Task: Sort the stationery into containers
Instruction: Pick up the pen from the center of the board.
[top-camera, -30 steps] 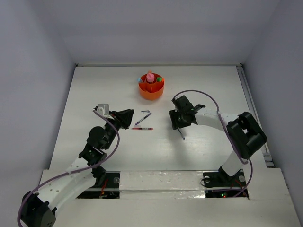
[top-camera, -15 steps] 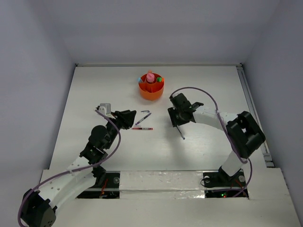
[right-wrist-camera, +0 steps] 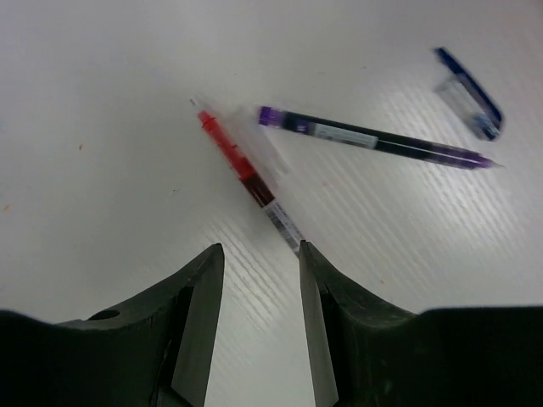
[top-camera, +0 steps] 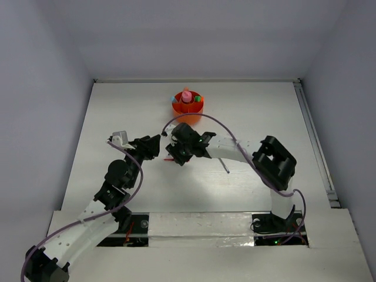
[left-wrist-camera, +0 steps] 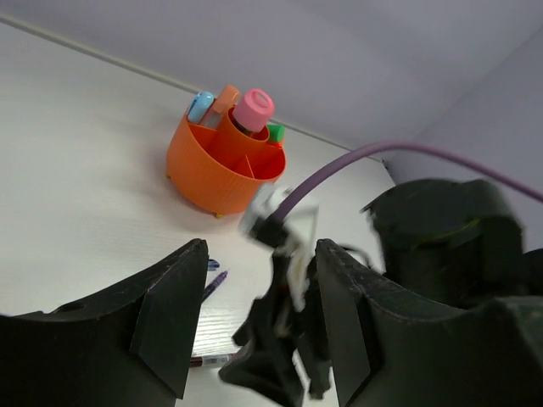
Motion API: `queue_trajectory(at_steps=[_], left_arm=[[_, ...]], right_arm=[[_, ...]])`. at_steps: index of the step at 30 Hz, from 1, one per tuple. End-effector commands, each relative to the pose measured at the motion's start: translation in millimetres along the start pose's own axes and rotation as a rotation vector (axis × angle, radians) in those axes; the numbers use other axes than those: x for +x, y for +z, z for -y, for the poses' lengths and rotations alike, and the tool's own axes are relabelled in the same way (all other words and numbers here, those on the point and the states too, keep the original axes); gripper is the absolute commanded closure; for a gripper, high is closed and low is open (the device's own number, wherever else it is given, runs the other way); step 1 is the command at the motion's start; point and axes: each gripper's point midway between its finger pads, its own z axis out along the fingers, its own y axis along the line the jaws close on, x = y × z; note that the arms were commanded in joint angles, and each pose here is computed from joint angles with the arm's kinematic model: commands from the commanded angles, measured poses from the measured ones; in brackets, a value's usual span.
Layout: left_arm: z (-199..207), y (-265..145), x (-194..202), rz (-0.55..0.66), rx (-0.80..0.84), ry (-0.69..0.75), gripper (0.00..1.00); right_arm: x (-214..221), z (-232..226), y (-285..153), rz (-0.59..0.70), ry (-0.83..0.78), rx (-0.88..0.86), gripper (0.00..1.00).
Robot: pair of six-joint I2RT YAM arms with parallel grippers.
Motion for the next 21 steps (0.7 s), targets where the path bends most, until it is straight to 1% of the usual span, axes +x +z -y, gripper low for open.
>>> queue_trajectory(at_steps=[1, 14, 18, 21], left_arm=[[5, 0, -20, 0.061, -0.008, -0.005, 0.49], [7, 1, -20, 0.058, 0.004, -0.007, 0.49], [7, 1, -20, 0.059, 0.003, -0.007, 0.49], [6, 0, -21, 0.062, -0.002, -0.008, 0.49]], right_arm=[[-8, -4, 10, -0.004, -0.082, -0.013, 0.54], [1, -2, 25, -0.054, -0.141, -0.02, 0.54], [15, -6, 35, -0.098, -0.147, -0.054, 0.54], [24, -16, 37, -0.121, -0.153, -0.073, 0.58]])
